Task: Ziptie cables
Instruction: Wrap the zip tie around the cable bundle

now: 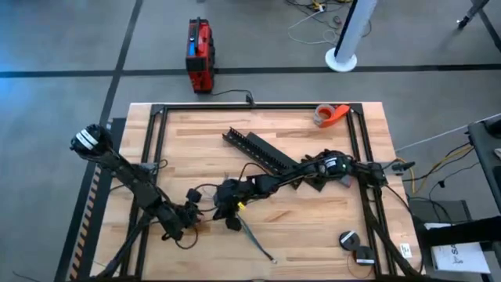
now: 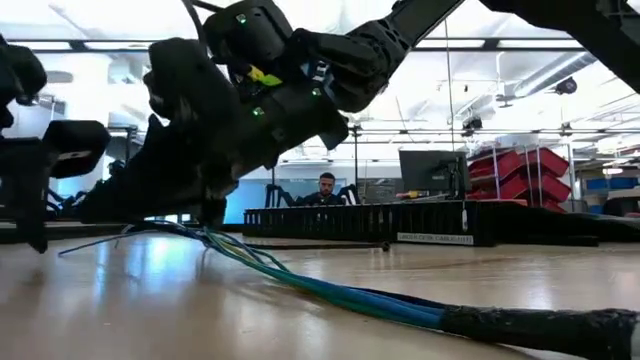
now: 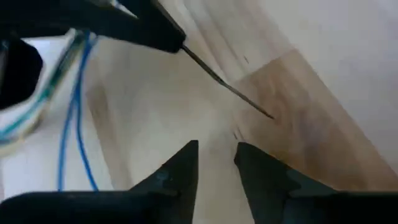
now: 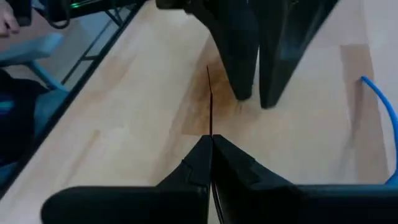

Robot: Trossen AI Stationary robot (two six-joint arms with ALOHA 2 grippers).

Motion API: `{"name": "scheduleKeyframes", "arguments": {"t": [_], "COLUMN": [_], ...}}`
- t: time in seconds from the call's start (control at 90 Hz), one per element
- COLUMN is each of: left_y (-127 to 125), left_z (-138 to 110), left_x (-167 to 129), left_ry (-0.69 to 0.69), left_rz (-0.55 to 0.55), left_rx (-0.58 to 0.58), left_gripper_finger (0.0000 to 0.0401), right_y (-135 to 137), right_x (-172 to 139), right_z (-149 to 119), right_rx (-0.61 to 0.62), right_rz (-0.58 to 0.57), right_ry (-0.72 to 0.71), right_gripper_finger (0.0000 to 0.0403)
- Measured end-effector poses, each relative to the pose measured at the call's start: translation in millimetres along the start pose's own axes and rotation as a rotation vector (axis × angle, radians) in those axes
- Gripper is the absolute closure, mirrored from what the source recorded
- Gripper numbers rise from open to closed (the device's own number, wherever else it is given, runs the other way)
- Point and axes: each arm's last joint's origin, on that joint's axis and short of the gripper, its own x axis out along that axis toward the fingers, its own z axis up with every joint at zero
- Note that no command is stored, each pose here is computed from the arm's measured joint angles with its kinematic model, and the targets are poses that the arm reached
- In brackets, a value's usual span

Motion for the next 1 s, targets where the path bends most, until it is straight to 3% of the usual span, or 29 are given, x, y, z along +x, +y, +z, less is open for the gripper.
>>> {"name": "scheduleKeyframes", "arguments": {"t": [0.278,0.556,1.0], "left_y": [-1,-5,-12], "left_z": [21,18,32], "left_x": [-1,7,8], "left_ry": [-0.2,-0.184,-0.27], "left_rz": [0.036,0.024,0.014], "left_rx": [0.096,0.159,0.211], "left_gripper_finger": [0.0296,0.0316,0.0326], "right_y": [2,3,3], "right_x": [0,-2,-3], "right_z": [1,6,1], "right_rx": [-0.023,-0.026,0.009], "right_rz": [0.078,0.169,0.196], "right_ry": [0.004,-0.026,0.037], "right_gripper_finger": [0.0403,0.0403,0.0403]}}
